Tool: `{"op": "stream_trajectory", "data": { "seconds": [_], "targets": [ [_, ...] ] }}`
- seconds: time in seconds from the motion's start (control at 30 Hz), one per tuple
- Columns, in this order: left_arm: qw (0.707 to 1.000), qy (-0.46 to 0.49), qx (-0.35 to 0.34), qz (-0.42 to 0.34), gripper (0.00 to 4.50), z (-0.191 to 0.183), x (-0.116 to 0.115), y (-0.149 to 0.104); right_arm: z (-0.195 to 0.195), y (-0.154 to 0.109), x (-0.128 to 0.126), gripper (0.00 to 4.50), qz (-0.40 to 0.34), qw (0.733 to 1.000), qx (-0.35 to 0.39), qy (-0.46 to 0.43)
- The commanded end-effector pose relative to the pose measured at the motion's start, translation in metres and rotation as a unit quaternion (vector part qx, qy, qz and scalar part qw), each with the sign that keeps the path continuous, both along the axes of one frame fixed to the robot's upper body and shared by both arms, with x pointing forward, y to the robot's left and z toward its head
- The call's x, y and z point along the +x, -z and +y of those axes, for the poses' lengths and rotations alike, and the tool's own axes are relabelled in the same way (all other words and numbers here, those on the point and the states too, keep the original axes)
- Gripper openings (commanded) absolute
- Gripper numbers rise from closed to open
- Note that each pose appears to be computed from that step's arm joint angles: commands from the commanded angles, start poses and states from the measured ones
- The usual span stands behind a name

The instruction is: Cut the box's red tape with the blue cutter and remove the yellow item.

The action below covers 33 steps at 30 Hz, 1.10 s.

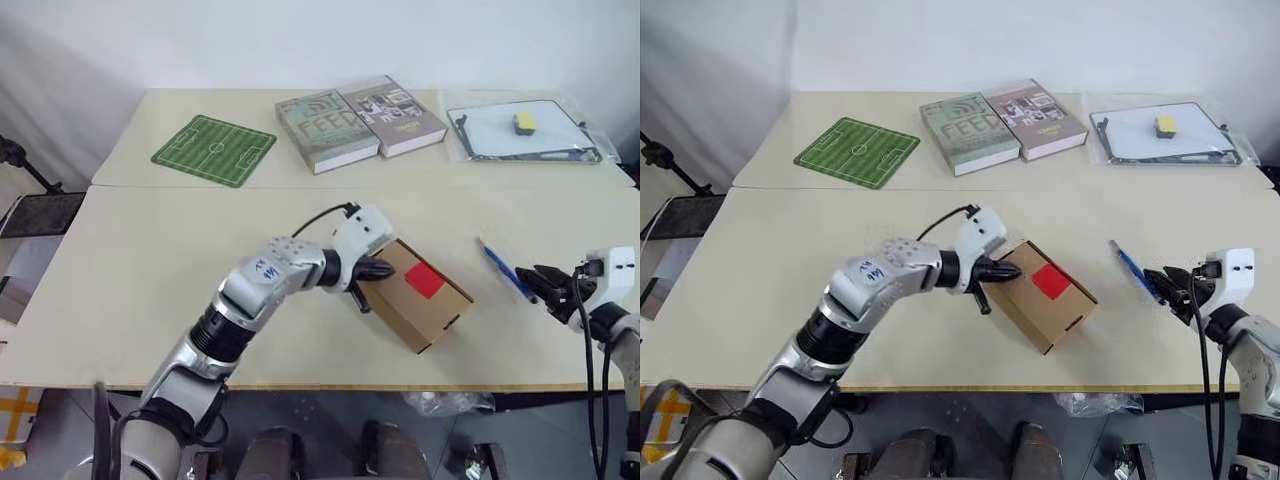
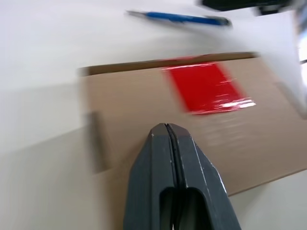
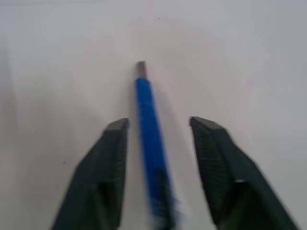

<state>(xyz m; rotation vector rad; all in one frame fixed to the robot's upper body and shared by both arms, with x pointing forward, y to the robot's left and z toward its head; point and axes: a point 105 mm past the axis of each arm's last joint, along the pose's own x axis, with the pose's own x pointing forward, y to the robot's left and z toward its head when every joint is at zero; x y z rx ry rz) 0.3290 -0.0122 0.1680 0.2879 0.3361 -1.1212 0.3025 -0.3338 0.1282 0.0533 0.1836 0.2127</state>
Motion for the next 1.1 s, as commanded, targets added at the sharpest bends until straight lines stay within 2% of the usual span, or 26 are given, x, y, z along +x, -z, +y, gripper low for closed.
{"op": "stream_trajectory", "data": {
  "seconds": [0.03, 0.13, 0.27, 0.37, 0.53, 0.73, 0.9, 1.1],
  "targets": [
    [0.999, 0.005, -0.026, -0.029, 0.0, 0.005, -0.002, -0.032, -0.002, -0.031, -0.005, 3.48, -0.037, 0.998, -0.039, -0.012],
    [1.0, 0.01, -0.017, -0.008, 0.0, 0.022, -0.013, -0.035, 0.019, -0.046, -0.006, 4.45, -0.028, 0.99, -0.115, -0.07],
    [0.997, 0.026, 0.033, 0.058, 0.0, 0.044, -0.039, 0.001, 0.059, -0.049, -0.001, 4.45, 0.003, 0.976, -0.148, -0.162],
    [0.993, 0.031, 0.066, 0.096, 0.0, 0.054, -0.056, 0.03, 0.081, -0.051, 0.008, 3.86, -0.002, 0.964, -0.17, -0.205],
    [0.991, 0.031, 0.047, 0.123, 0.0, 0.046, -0.067, 0.047, 0.1, -0.043, 0.024, 2.11, 0.019, 0.946, -0.21, -0.245],
    [0.997, -0.021, -0.021, 0.07, 0.0, 0.014, -0.041, 0.042, 0.134, -0.03, 0.026, 0.05, 0.047, 0.92, -0.215, -0.323],
    [0.995, -0.075, -0.052, 0.037, 0.0, 0.004, -0.014, 0.035, 0.16, -0.036, 0.02, 0.02, 0.039, 0.911, -0.197, -0.361],
    [0.993, -0.1, -0.059, 0.017, 0.0, 0.005, 0.004, 0.033, 0.169, -0.04, 0.017, 0.02, 0.029, 0.913, -0.187, -0.361]
  ]
}}
